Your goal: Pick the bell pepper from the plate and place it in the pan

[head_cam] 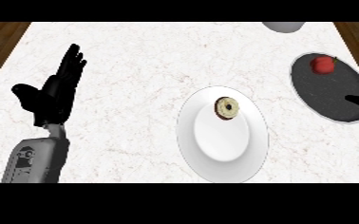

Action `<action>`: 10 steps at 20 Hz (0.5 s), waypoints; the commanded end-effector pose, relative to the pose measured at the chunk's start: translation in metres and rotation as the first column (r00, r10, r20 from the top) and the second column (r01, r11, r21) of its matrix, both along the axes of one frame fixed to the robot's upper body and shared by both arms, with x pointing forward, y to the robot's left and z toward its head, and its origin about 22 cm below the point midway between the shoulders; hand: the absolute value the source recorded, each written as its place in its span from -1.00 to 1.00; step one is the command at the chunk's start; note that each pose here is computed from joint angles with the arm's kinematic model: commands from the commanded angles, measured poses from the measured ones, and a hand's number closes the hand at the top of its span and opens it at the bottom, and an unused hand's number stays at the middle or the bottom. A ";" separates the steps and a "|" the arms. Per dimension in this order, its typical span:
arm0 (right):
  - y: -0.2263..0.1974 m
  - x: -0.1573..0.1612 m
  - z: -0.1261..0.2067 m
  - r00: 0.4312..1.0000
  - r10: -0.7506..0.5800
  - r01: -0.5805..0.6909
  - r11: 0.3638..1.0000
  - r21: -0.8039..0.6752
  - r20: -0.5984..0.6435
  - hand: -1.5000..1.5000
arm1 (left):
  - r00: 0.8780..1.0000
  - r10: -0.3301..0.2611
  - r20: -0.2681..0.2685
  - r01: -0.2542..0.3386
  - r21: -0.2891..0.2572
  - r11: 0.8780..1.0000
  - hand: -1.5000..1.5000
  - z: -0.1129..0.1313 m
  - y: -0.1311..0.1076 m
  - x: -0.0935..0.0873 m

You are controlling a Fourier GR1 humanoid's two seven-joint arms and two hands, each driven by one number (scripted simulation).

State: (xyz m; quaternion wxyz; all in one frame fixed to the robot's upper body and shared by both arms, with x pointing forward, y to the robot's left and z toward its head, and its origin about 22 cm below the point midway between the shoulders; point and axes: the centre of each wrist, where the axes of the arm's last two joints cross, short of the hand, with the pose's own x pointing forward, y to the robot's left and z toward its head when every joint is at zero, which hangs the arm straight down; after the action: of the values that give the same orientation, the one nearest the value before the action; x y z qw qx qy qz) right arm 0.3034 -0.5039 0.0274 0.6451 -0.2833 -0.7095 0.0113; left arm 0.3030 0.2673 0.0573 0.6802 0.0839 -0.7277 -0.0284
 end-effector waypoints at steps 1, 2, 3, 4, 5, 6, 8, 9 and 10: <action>-0.033 -0.031 0.009 0.995 0.087 -0.091 0.989 0.115 0.039 -1.00 | 1.000 0.017 -0.017 -0.017 -0.009 1.000 0.00 -0.001 0.002 0.003; -0.037 -0.044 0.000 0.991 0.115 -0.122 0.987 0.107 0.069 -1.00 | 0.999 0.023 -0.027 -0.023 0.002 1.000 0.00 -0.009 0.011 -0.009; -0.042 -0.046 0.006 0.989 0.120 -0.131 0.983 0.126 0.087 -1.00 | 1.000 0.019 -0.020 -0.019 -0.001 1.000 0.00 0.002 -0.007 -0.012; -0.046 -0.057 0.000 0.985 0.147 -0.157 0.980 0.121 0.093 -1.00 | 1.000 0.018 -0.010 -0.018 -0.005 1.000 0.00 -0.002 0.013 -0.007; -0.067 -0.073 0.019 0.986 0.135 -0.147 0.980 0.132 0.097 -1.00 | 0.999 0.033 -0.024 -0.033 -0.003 0.999 0.00 -0.008 0.027 -0.017; -0.065 -0.090 -0.002 0.984 0.128 -0.145 0.978 0.148 0.121 -1.00 | 0.999 0.023 -0.024 -0.023 -0.001 1.000 0.00 -0.009 0.002 -0.021; -0.084 -0.100 0.025 0.977 0.181 -0.196 0.971 0.136 0.114 -1.00 | 0.999 0.031 -0.019 -0.030 0.014 0.999 0.00 -0.014 0.020 -0.014; -0.084 -0.118 0.008 0.979 0.170 -0.184 0.974 0.130 0.110 -1.00 | 0.998 0.063 -0.027 -0.062 0.013 0.998 0.00 -0.018 0.018 -0.022; -0.087 -0.114 0.020 0.980 0.155 -0.169 0.979 0.116 0.122 -1.00 | 0.999 0.044 -0.007 -0.044 0.008 0.999 0.00 -0.011 0.010 -0.018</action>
State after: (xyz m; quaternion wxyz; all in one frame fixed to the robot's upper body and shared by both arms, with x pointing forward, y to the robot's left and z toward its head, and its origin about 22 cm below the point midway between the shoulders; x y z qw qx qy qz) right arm 0.2193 -0.5715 0.0373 0.6439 -0.2212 -0.7324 -0.0058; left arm 0.2872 0.2790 0.0463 0.6868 0.0988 -0.7198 -0.0192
